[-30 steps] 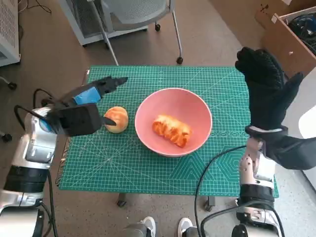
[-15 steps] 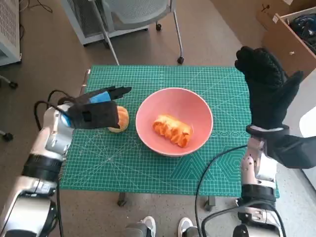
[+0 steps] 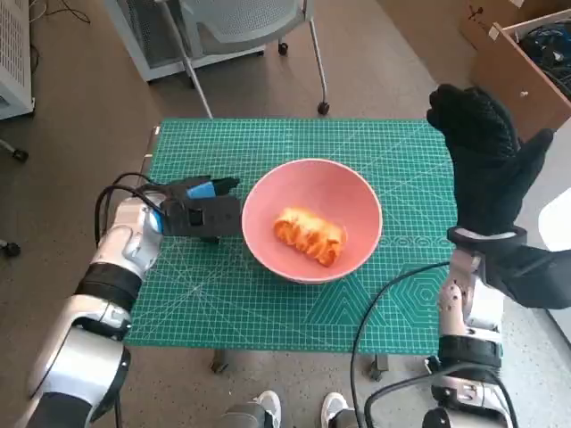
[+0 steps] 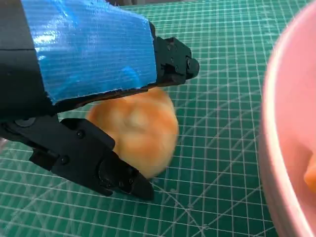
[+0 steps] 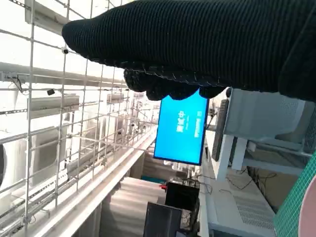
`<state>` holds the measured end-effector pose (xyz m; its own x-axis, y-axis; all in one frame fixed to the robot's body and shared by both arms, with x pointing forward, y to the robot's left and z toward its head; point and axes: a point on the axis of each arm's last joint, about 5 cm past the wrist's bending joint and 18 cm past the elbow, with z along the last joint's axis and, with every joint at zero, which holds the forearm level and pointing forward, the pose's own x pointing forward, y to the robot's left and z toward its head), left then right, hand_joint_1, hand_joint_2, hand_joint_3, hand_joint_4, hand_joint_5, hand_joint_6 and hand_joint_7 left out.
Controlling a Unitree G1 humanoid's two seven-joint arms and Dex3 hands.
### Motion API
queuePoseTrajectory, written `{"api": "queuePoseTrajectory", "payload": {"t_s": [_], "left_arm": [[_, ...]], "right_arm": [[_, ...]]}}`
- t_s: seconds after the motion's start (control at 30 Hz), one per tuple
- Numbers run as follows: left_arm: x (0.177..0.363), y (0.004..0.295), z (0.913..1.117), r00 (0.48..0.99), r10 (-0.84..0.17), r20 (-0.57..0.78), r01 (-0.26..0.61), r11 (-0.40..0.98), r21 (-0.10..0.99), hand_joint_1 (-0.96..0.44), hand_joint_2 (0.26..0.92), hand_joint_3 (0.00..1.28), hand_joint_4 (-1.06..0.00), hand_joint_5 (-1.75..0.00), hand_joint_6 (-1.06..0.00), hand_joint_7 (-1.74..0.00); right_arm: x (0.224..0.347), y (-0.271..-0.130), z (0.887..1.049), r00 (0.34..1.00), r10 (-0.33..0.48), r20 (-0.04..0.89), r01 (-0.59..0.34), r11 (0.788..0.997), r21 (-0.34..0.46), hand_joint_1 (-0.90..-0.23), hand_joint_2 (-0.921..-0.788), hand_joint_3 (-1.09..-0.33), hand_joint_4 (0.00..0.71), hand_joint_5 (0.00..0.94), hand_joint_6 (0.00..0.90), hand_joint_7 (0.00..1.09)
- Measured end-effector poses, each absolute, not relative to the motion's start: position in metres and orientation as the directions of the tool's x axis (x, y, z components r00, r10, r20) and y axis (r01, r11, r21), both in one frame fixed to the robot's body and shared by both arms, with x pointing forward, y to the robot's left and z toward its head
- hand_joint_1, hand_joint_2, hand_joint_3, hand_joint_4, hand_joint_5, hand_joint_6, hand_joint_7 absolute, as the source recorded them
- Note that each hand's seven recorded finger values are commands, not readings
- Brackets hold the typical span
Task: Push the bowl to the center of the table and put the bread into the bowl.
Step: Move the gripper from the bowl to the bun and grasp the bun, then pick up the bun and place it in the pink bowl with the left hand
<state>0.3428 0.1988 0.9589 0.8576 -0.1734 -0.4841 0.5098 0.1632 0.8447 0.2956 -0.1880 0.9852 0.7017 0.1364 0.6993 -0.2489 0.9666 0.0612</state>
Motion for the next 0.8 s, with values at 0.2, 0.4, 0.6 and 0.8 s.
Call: {"api": "queuePoseTrajectory", "payload": {"t_s": [0.2,0.4,0.6,0.8], "left_arm": [[0.344,0.195,0.954,0.871,-0.144,-0.470,0.486,0.105,0.868,-0.05,0.861,0.02,-0.42,-0.04,-0.44,-0.05],[0.345,0.194,0.953,0.883,-0.117,-0.455,0.461,0.036,0.886,-0.02,0.910,0.13,-0.57,-0.92,-0.53,-0.89],[0.347,0.194,0.957,0.889,-0.120,-0.443,0.447,0.012,0.894,0.00,0.919,0.12,-0.59,-1.25,-0.59,-1.14],[0.349,0.199,0.972,0.902,-0.173,-0.396,0.411,0.059,0.910,0.00,0.920,0.11,-0.62,-1.24,-0.59,-1.19]], "right_arm": [[0.295,-0.188,0.985,0.699,0.135,0.702,-0.247,0.967,0.059,-0.610,-0.921,-0.743,0.233,0.000,0.052,0.50],[0.295,-0.188,0.985,0.699,0.135,0.702,-0.247,0.967,0.059,-0.605,-0.921,-0.745,0.231,0.000,0.047,0.50],[0.294,-0.188,0.985,0.701,0.135,0.701,-0.246,0.967,0.059,-0.604,-0.921,-0.747,0.230,0.000,0.044,0.50],[0.294,-0.188,0.985,0.699,0.136,0.702,-0.247,0.967,0.059,-0.604,-0.921,-0.747,0.230,0.000,0.043,0.50]]}}
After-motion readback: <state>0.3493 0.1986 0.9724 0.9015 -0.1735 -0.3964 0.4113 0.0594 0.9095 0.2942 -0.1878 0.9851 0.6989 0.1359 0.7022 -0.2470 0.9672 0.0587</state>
